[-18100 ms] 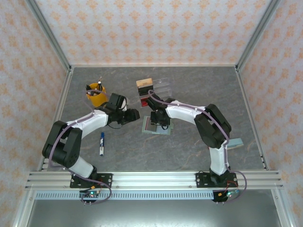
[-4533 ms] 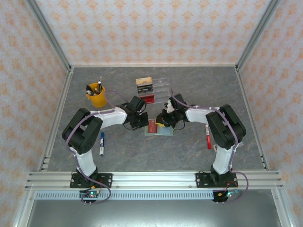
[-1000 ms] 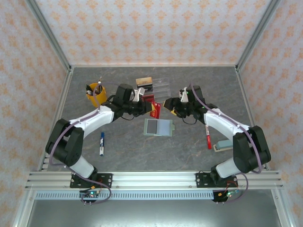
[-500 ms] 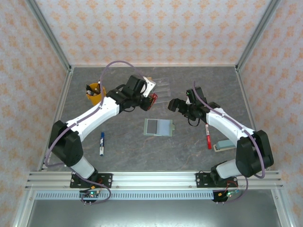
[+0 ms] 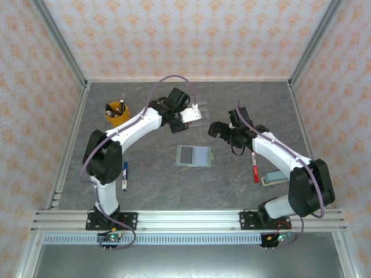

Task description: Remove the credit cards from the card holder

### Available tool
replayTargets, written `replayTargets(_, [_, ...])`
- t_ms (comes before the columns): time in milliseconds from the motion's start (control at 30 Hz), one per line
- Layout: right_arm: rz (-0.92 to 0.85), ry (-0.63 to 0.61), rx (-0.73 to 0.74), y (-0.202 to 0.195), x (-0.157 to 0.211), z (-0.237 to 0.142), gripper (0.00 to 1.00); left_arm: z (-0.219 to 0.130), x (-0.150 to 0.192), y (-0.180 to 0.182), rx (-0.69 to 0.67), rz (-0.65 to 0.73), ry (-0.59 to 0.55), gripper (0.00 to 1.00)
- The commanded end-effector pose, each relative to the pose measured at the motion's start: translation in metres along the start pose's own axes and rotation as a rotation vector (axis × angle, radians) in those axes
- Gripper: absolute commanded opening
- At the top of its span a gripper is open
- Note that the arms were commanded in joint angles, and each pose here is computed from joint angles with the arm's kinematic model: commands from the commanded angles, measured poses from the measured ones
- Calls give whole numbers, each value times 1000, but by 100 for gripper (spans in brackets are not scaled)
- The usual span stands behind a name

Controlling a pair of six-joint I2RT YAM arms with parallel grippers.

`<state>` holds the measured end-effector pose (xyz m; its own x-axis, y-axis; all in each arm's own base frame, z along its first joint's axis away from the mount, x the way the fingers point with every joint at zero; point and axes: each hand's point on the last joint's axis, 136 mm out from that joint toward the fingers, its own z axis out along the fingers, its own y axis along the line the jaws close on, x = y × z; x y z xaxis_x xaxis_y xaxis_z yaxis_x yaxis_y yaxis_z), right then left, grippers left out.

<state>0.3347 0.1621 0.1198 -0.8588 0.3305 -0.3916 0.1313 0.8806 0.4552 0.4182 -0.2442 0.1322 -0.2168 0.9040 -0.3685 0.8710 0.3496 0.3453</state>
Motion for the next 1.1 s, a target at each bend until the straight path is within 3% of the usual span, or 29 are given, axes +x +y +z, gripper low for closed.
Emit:
replayTargets(0, [11, 11, 17, 0, -2, 3, 100, 9, 11, 14, 1, 100, 55, 0])
replayTargets(433, [49, 7, -31, 6, 0, 0, 100, 43, 18, 43, 25, 104, 105, 0])
replayTargets(867, [72, 9, -61, 10, 1, 1, 100, 60, 32, 50, 4, 80, 149, 0])
replayTargets(1067, [72, 17, -63, 10, 3, 1, 100, 62, 28, 52, 2, 50, 123, 10])
